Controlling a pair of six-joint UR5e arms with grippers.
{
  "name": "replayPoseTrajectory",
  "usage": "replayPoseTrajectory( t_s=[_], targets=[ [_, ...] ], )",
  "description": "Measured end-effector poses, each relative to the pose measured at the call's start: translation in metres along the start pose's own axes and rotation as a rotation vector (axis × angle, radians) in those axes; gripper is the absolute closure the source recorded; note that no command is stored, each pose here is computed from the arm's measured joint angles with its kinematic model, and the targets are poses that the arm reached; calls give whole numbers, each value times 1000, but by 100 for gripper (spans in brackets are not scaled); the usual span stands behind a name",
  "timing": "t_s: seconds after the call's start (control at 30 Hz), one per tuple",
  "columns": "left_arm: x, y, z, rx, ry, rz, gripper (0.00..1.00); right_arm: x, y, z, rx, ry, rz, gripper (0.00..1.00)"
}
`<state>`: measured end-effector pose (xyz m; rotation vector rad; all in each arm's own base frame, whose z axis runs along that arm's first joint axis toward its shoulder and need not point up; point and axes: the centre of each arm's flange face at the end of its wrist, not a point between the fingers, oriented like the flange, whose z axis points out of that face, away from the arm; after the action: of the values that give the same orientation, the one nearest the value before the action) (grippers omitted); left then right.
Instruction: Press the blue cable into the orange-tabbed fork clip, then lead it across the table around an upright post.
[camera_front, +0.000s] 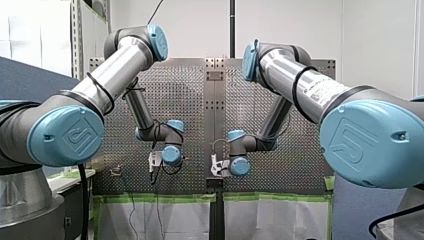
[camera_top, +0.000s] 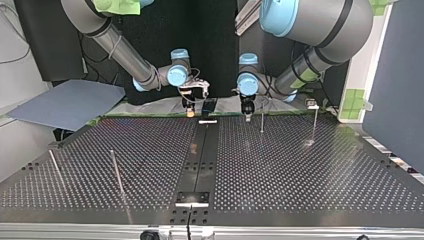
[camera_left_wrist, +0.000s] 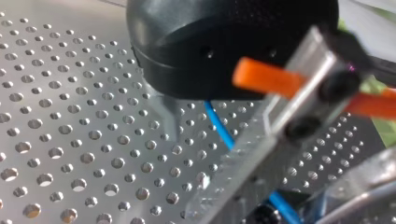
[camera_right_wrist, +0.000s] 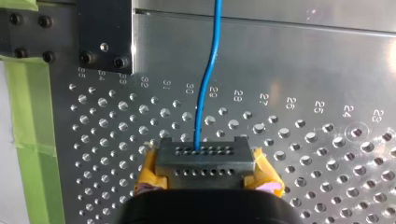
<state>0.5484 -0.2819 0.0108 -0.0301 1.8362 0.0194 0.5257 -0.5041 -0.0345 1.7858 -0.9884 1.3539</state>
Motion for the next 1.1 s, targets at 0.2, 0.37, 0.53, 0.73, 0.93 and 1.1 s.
replayPoseTrajectory(
  t_s=[0.2, 0.37, 0.53, 0.73, 0.93, 1.1],
  targets=[
    [0, -1, -1, -8, -3, 3, 99, 0, 2, 1, -2, 0, 1, 100],
    [-1, 0, 0, -8, -6, -18, 99, 0, 2, 1, -3, 0, 2, 100],
    [-1, 2, 1, -18, -7, -24, 99, 0, 3, 1, -4, -1, 2, 100],
    [-2, -3, -5, -14, 9, 2, 99, 1, 5, 1, -6, -2, 0, 100],
    [-22, -15, -19, -11, 13, 29, 99, 16, 9, -2, -13, -12, -6, 100],
    [-39, -26, -35, -4, 15, 37, 99, 38, 11, -9, -16, -18, -7, 100]
  ],
)
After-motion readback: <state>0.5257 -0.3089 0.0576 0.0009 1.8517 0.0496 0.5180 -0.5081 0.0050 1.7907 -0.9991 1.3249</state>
